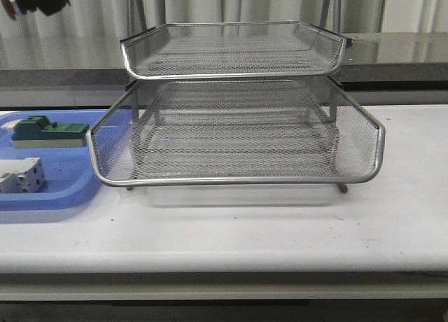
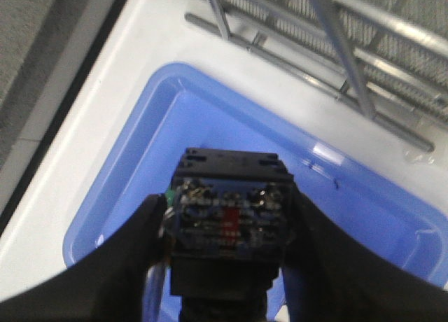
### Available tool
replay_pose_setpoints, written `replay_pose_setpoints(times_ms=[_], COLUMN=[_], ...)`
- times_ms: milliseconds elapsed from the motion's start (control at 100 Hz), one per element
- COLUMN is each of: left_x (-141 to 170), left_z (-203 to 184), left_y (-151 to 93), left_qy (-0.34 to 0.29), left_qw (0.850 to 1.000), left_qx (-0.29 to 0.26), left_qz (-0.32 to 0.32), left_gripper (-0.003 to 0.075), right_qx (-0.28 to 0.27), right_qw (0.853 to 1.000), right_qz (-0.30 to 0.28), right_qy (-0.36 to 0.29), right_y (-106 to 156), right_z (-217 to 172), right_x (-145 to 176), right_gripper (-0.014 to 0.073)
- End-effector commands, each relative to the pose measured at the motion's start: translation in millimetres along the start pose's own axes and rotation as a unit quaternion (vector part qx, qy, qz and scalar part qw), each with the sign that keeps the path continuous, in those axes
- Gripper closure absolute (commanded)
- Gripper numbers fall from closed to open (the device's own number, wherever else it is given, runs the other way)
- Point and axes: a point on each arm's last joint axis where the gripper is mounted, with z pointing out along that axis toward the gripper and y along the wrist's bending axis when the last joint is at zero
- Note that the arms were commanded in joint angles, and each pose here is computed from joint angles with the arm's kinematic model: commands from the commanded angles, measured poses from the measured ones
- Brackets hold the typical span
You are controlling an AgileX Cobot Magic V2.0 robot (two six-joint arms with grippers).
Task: Place button on rack with both arms
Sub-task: 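Lift the red-capped button out of the blue tray with the left gripper, then carry the button over the pulled-out tray, lower it and open the left gripper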
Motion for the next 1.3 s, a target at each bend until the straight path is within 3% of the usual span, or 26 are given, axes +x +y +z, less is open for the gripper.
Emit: replay_pose_setpoints(times_ms=[0,320,740,1020,1290], left_x=[-15.5,-36.2,-78.0,-98.1,-97.9], left_z=[-59.6,-90.1,-47.7,8.4,49.9], left_y=[-16.8,-86.9,-176.5,-212.9,-223.4], left_qy=[-0.058,-0.079,-0.071,-0.044,-0.002], left_qw=[0.998,0.995,0.976,0.964,0.964], left_qx=[-0.014,0.031,0.15,0.202,0.229], left_qz=[-0.011,0.045,0.142,0.166,0.136], left_gripper=[0.074,0.074,0.074,0.074,0.0737], right_qx=[0.002,0.002,0.002,0.002,0.002], right_qw=[0.999,0.999,0.999,0.999,0.999], right_qz=[0.0,0.0,0.0,0.0,0.0], right_qy=[-0.047,-0.047,-0.047,-0.047,-0.047], right_y=[0.2,0.2,0.2,0.2,0.2], right_z=[-7.6,-7.6,-7.6,-7.6,-7.6], right_x=[-13.2,-13.2,-13.2,-13.2,-13.2], right_gripper=[0.0666,0.0666,0.0666,0.0666,0.0666])
